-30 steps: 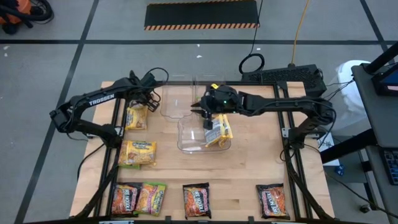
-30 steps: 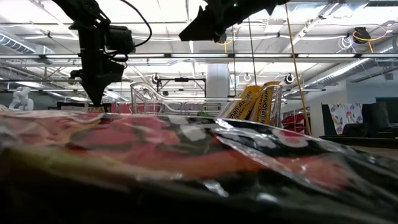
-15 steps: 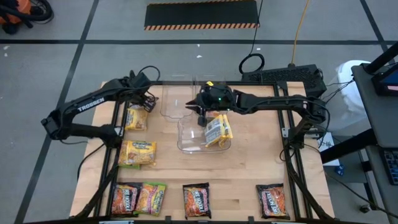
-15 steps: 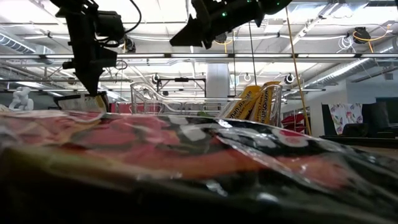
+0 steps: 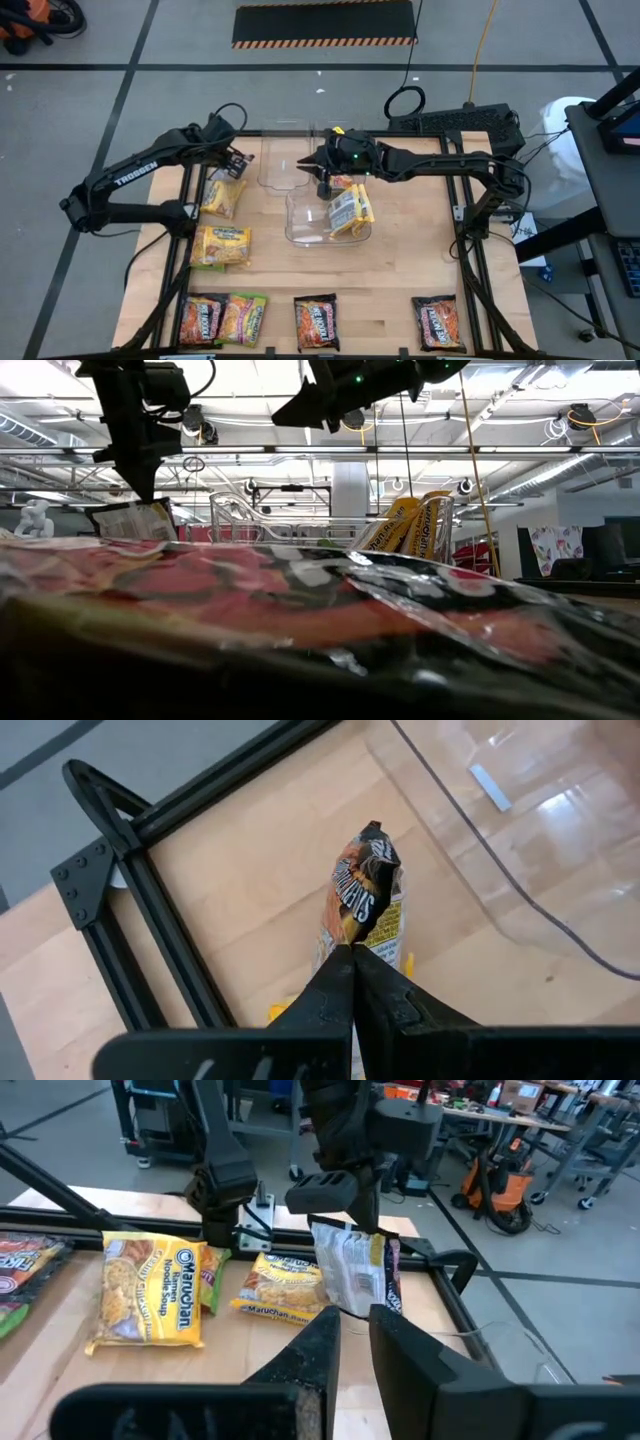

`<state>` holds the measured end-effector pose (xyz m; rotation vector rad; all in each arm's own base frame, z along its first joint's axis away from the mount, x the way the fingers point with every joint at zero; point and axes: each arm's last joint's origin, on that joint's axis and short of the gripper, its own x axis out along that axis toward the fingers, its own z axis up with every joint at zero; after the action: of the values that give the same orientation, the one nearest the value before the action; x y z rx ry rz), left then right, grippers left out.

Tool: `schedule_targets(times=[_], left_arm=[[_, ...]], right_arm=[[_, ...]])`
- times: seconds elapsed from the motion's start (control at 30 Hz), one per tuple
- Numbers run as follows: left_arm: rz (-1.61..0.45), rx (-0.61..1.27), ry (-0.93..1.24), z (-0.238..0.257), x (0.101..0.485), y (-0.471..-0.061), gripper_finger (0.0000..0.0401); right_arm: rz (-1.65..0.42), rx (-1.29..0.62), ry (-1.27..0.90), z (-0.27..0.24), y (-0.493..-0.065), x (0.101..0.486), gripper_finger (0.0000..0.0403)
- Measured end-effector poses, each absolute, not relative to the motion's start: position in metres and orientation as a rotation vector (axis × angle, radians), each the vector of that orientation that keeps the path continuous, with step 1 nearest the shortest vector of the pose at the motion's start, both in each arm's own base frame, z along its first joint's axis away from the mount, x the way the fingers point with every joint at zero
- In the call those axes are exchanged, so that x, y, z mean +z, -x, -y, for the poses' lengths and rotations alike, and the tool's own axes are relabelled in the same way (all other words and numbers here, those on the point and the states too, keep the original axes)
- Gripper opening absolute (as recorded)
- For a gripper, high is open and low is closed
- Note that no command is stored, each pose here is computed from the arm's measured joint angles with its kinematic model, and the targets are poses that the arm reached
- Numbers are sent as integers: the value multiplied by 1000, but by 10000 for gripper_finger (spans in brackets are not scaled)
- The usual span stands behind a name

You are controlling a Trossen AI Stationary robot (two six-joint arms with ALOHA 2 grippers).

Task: Sort Maruchan noodles
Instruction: Put the black noodle pack into the top left transparent bin

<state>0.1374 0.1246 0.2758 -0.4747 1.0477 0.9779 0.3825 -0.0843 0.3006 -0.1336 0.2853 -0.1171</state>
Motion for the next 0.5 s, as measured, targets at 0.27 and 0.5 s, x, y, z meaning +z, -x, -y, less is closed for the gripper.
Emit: schedule_targets(times=[0.27,0.5], left_arm=[[-1016,1044,416,-129,278,-138,0],[-969,1072,405,-135,293,-136,0]], right_arm=[[-286,-117,137,85,-382,300,52],[-287,-115,156,85,-382,300,52]])
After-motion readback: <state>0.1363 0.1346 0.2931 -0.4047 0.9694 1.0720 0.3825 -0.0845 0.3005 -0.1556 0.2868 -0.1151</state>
